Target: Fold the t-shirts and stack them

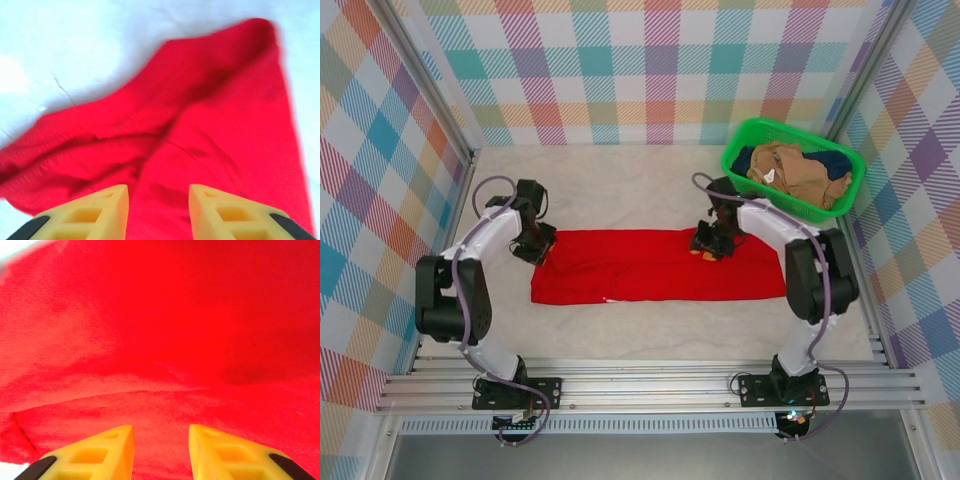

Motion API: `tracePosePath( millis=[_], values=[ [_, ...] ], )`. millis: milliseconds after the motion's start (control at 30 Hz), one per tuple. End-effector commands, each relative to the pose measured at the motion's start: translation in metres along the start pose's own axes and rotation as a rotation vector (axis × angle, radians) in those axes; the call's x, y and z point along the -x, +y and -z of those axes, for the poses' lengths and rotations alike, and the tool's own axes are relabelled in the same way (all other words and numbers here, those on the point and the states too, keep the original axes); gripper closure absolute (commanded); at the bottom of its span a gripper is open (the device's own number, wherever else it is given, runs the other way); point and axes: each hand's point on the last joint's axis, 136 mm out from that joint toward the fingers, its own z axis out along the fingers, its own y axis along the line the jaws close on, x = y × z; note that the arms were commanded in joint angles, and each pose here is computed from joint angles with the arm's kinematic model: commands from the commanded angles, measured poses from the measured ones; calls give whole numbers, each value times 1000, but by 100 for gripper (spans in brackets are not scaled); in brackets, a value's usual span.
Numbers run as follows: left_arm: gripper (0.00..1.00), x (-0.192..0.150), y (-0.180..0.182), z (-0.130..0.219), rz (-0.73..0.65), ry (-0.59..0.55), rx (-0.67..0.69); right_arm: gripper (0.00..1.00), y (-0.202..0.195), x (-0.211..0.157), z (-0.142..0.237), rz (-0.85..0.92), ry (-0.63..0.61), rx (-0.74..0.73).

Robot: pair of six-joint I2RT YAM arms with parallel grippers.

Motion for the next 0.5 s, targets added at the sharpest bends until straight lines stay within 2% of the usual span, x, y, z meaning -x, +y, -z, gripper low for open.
tracePosePath(
  millis=[0,167,267,367,467],
  values=[
    [69,-29,-25,14,-35,43,-83,66,-14,15,14,-25,-54,37],
    [75,-56,-62,-26,-8,131,-146,68,-47,40,11,-123,-60,54],
    [80,-58,-46,-53,-12,139,-61,69,-78,49,6,-178,-55,-24],
    [81,-60,-14,-73,-25,149,32,69,-114,51,-2,-231,-24,-129],
    [81,-59,18,-79,-19,139,88,70,-135,47,-9,-257,21,-186]
  ],
)
